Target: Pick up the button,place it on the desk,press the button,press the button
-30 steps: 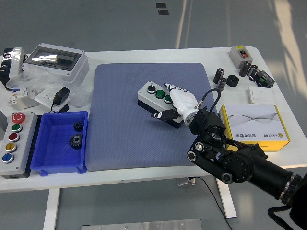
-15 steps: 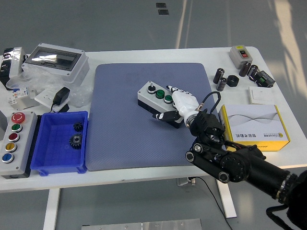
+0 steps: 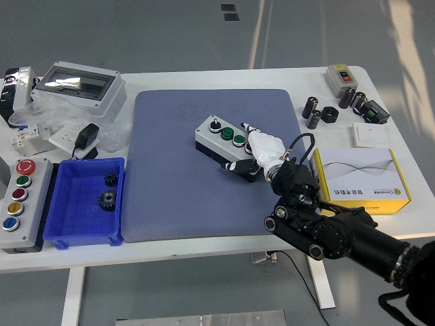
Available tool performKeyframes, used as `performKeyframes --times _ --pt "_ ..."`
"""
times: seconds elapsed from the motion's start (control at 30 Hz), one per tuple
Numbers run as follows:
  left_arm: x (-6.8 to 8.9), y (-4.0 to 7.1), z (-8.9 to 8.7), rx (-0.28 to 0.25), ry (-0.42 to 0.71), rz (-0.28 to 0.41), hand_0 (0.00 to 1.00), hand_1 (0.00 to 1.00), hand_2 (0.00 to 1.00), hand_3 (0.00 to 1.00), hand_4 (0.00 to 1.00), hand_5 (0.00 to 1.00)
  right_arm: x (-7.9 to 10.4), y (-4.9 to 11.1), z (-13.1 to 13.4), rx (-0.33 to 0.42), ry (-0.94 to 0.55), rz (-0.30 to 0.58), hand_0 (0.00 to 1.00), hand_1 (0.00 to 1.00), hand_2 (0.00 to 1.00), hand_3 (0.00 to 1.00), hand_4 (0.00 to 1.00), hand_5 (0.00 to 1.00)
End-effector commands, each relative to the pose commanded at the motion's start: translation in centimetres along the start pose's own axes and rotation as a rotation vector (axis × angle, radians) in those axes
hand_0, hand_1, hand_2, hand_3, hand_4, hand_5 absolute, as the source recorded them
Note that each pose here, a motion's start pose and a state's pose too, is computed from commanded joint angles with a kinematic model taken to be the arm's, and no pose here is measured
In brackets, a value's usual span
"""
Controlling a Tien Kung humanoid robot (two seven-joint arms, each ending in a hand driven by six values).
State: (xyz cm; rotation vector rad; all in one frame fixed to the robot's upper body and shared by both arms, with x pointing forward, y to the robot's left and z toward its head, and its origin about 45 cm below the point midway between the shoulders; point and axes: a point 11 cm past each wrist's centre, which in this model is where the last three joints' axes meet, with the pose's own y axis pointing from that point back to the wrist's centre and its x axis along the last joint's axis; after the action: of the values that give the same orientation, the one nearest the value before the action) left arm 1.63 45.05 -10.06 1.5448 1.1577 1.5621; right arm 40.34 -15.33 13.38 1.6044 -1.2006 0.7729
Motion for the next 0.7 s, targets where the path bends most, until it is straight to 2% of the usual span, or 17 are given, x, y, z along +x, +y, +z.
performKeyframes --times 0.03,0.07,0.23,0.27,0.43,0.47,0.63,0.67,0.7 --pt "0.0 0.0 0.0 -0.001 0.000 0.000 0.639 0.590 0.539 0.606 0.623 0.210 0.0 0.0 0.0 0.000 0.001 -0.001 0.291 0.620 0.756 0.998 0.942 0.324" --pt "0.0 0.0 0.0 -0.002 0.000 -0.001 0.639 0.589 0.538 0.603 0.619 0.207 -0.1 0.0 0.1 0.000 0.002 -0.001 0.152 0.419 0.529 0.958 0.417 0.114" --pt "-0.1 0.0 0.0 -0.007 0.000 -0.002 0.639 0.589 0.538 0.603 0.619 0.207 0.1 0.0 0.0 0.018 -0.004 -0.004 0.152 0.419 0.529 0.958 0.417 0.114" --pt "-0.1 0.0 0.0 -0.008 0.001 -0.003 0.638 0.589 0.538 0.603 0.619 0.207 0.1 0.0 -0.1 0.025 -0.006 -0.006 0.107 0.345 0.426 0.852 0.279 0.002" --pt "-0.2 0.0 0.0 -0.013 0.003 -0.005 0.638 0.589 0.538 0.603 0.619 0.207 0.1 0.1 0.0 0.054 -0.015 -0.011 0.107 0.345 0.426 0.852 0.279 0.002" --pt "-0.2 0.0 0.0 -0.013 0.003 -0.006 0.636 0.589 0.539 0.602 0.618 0.205 0.2 0.2 0.0 0.061 -0.018 -0.011 0.070 0.289 0.330 0.436 0.147 0.002" --pt "-0.3 0.0 0.0 -0.017 0.005 -0.007 0.636 0.589 0.539 0.602 0.618 0.205 1.3 0.7 0.1 0.153 -0.056 0.008 0.070 0.289 0.330 0.436 0.147 0.002" --pt "-0.3 0.0 0.0 -0.017 0.006 -0.008 0.636 0.589 0.538 0.601 0.615 0.204 1.8 1.0 0.1 0.185 -0.065 0.013 0.071 0.284 0.320 0.289 0.043 0.002" --pt "-0.3 0.0 0.0 -0.018 0.006 -0.009 0.636 0.589 0.538 0.601 0.615 0.204 2.1 1.2 0.1 0.209 -0.070 0.017 0.071 0.284 0.320 0.289 0.043 0.002"
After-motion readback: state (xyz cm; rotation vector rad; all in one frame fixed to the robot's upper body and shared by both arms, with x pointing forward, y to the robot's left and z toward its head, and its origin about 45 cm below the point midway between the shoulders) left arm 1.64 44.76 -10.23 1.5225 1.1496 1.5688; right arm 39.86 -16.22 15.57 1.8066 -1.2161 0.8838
